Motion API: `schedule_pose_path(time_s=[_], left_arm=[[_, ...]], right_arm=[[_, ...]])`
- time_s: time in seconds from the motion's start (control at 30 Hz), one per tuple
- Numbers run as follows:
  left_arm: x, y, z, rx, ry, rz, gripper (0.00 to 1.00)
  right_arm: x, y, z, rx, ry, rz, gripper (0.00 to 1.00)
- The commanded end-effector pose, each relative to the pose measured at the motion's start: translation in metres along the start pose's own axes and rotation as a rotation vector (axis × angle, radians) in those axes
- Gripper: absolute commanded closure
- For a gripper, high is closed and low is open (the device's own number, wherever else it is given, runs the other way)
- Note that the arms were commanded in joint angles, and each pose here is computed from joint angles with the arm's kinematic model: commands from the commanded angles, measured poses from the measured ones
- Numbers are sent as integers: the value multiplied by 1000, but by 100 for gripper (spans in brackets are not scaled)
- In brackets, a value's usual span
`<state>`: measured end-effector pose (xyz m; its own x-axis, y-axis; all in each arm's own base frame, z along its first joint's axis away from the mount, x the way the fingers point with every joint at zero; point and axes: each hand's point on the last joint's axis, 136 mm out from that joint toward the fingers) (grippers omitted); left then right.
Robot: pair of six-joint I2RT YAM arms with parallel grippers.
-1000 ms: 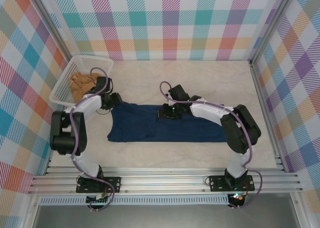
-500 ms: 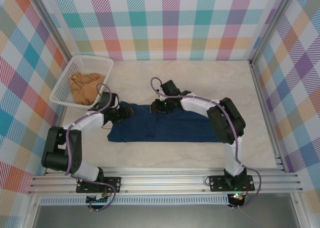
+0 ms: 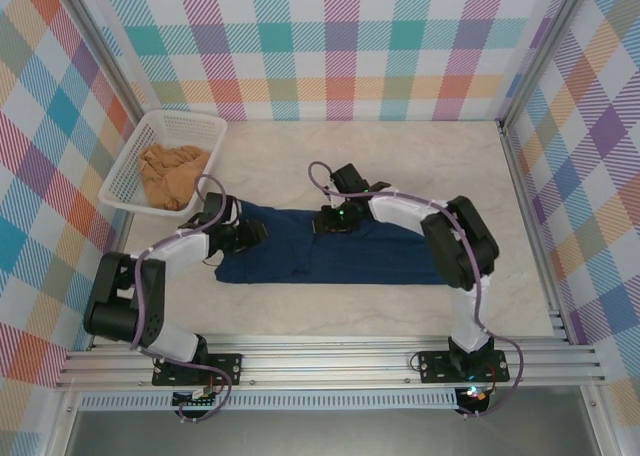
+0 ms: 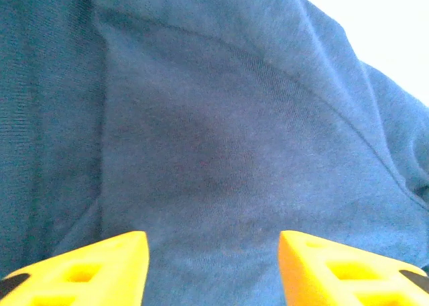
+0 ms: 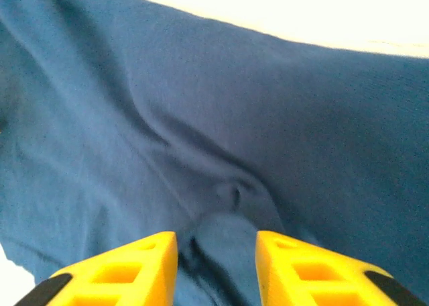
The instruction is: Fold the inside-out t-shirt
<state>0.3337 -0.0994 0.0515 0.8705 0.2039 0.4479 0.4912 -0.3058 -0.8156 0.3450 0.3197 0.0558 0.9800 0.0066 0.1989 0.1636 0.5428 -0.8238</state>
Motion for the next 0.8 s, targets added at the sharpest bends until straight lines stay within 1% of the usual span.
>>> schedule_pose_path(time_s=[0.0, 0.07, 0.1, 0.2, 0.3, 0.37, 0.43, 0.47, 0.53, 0.67, 0.77], left_arm=[[9, -26, 22, 135, 24, -75, 40], [16, -36, 35, 189, 11, -114, 34], [19, -39, 40, 206, 5, -123, 28], [27, -41, 48, 246, 28, -120, 14], [28, -34, 53, 288, 63, -48, 8], [31, -29, 53, 297, 84, -19, 1], [34, -24, 50, 291, 103, -13, 0], [33, -21, 50, 290, 112, -2, 0], [31, -15, 51, 289, 125, 30, 0], [20, 3, 50, 257, 149, 128, 0], [17, 11, 47, 229, 160, 167, 0]], right_arm=[[-8, -34, -1, -15, -74, -32, 61], [-15, -39, -6, -24, -78, -40, 59], [-18, -40, -9, -29, -77, -41, 57], [-22, -42, -10, -19, -77, -45, 54], [-22, -44, -2, 22, -91, -51, 50], [-23, -47, 3, 53, -100, -56, 46], [-25, -50, 6, 71, -115, -61, 43], [-25, -52, 6, 76, -123, -70, 38], [-28, -55, 5, 82, -140, -84, 34], [-32, -56, 2, 84, -147, -100, 32], [-35, -54, 0, 92, -146, -94, 32]])
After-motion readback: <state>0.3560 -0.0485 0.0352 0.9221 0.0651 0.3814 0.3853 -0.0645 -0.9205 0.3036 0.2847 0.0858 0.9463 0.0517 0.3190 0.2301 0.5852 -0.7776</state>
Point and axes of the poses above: each hand's point on the last joint's axis, 136 mm out from that joint toward the fingers, its own y axis out along the fingers, its own z axis along the line the jaws close on, x = y × z, and after that the axes turned 12 degrees about y, right-handed
